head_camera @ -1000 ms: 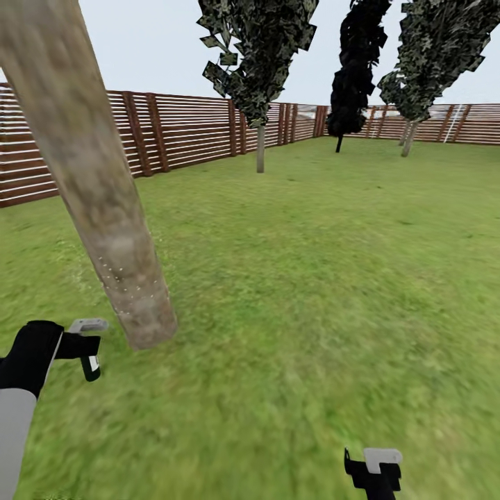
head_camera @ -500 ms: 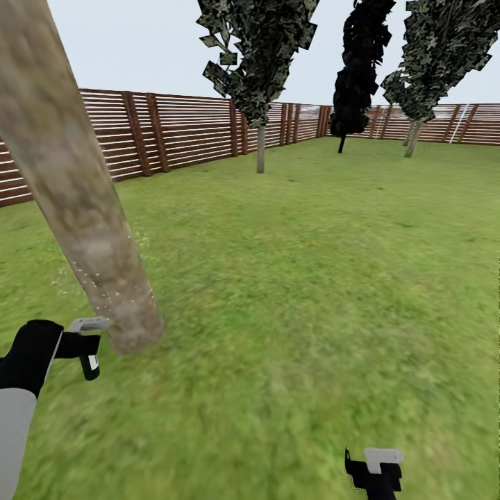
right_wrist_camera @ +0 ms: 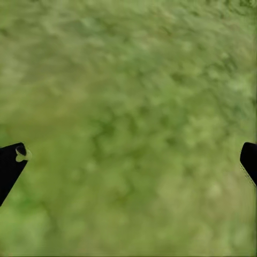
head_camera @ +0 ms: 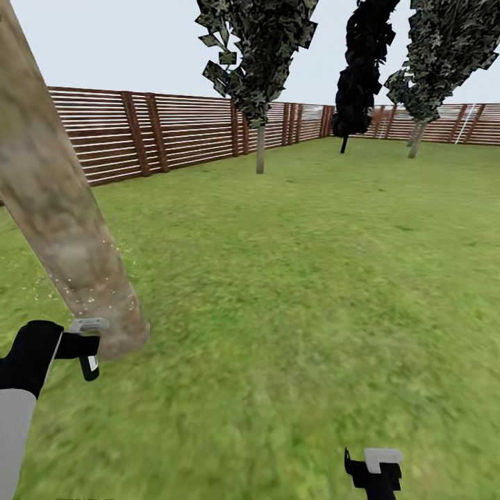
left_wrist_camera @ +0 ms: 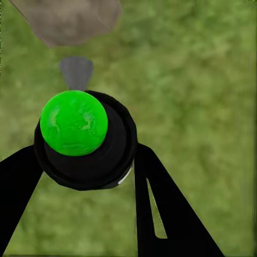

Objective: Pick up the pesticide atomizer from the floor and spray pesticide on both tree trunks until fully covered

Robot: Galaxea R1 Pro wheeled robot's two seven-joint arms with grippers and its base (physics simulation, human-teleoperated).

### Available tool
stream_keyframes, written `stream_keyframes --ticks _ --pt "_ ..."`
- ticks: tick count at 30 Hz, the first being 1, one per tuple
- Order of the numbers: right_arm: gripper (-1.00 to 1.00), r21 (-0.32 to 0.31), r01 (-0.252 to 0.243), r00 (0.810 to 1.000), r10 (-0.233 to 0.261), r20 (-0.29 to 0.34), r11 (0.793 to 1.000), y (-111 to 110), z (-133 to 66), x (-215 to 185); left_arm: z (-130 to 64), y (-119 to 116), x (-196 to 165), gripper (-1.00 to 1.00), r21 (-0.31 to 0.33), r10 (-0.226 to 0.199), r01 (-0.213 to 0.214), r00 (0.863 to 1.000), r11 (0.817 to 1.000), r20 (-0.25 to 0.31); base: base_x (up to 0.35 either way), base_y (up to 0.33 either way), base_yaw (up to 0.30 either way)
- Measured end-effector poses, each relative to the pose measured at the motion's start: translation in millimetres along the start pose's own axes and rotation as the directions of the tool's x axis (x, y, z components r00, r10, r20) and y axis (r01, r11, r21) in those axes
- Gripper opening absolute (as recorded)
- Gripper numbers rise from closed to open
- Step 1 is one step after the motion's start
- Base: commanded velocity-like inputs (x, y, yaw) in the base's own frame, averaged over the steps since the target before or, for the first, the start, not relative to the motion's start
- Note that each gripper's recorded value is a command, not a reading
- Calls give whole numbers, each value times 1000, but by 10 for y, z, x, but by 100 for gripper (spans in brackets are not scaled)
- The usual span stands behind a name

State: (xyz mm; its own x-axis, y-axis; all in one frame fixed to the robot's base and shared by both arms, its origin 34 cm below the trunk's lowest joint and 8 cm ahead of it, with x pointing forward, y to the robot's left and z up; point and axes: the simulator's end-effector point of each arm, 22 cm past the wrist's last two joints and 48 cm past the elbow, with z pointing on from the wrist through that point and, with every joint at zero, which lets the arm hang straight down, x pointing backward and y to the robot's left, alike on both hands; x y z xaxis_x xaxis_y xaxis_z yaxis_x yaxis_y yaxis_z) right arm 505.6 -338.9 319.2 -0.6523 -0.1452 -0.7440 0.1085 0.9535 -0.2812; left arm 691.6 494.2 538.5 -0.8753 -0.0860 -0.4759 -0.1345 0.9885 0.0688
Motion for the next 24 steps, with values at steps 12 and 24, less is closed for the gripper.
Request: stream_keyframes --ticks 12,24 --pt "100 -1 0 1000 0 0 1000 4 -2 2 14 -10 30 -100 0 2 -2 1000 1000 -5 177 -235 163" --pt "100 -1 0 1000 0 -1 1000 5 -2 2 19 57 50 -100 -27 4 -4 1000 1000 -9 210 -199 79"
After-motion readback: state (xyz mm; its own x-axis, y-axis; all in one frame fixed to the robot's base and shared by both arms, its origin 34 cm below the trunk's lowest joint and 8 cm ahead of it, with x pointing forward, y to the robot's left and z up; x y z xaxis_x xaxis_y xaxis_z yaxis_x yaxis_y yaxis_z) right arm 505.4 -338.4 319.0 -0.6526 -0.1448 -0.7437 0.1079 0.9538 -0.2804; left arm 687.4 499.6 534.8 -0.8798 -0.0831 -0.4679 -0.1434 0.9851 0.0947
